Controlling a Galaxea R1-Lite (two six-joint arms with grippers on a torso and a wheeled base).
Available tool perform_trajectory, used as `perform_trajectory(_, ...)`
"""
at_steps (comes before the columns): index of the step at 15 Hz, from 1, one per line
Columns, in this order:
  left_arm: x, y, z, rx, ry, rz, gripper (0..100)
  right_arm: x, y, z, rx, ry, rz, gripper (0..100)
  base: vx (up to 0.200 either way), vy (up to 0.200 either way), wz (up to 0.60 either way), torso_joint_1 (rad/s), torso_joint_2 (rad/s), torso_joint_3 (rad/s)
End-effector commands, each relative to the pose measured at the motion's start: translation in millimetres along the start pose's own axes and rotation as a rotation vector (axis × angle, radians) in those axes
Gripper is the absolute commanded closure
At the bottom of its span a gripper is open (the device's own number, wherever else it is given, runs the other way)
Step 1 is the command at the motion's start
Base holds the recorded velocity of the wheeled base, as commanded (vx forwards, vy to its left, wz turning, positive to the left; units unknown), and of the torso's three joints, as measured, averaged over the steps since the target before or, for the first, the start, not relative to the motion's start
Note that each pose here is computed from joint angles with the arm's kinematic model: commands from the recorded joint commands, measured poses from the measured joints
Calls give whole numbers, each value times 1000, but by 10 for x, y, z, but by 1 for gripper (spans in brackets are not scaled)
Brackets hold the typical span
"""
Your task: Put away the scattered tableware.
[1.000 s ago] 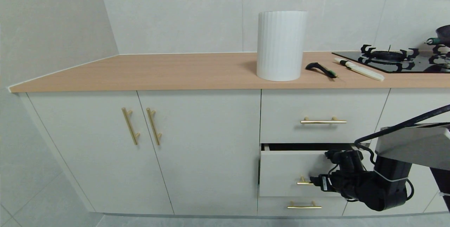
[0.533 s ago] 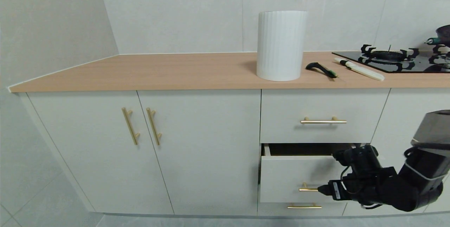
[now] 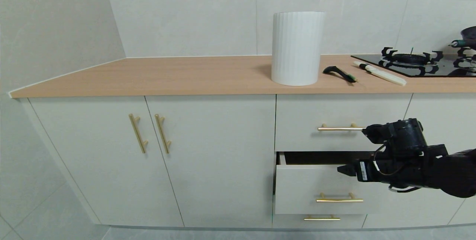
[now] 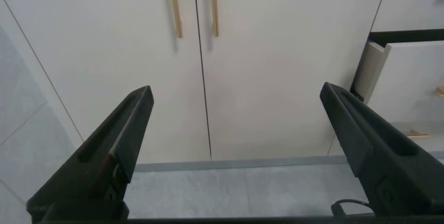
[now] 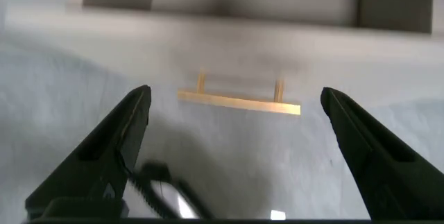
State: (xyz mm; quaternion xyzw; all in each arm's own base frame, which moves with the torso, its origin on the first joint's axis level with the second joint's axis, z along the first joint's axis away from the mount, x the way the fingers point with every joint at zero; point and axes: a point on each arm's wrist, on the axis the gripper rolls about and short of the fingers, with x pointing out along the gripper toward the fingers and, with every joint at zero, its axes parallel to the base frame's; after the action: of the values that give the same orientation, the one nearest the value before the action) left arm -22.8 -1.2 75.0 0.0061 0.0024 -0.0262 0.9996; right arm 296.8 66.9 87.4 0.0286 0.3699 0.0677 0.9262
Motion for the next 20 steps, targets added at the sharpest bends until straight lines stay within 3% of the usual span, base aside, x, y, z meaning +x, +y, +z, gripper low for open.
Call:
perform_trajectory(1,0,0,1,0,-1,0,0,363,-8,-73,1,11,-30,0,0,0,0,0,0,0)
perform_trajectory(7,0,0,1,0,-1,0,0,885,-40,-234,41,-116,-121,0,0,0,0,0,0,0)
perform_trajectory(17,0,0,1,0,-1,0,0,839,-43,-261,33,-119,-135,0,0,0,0,0,0,0)
perform_trajectory(20,0,0,1,0,-1,0,0,646,-13,-230,18,-62,-127,0,0,0,0,0,0,0)
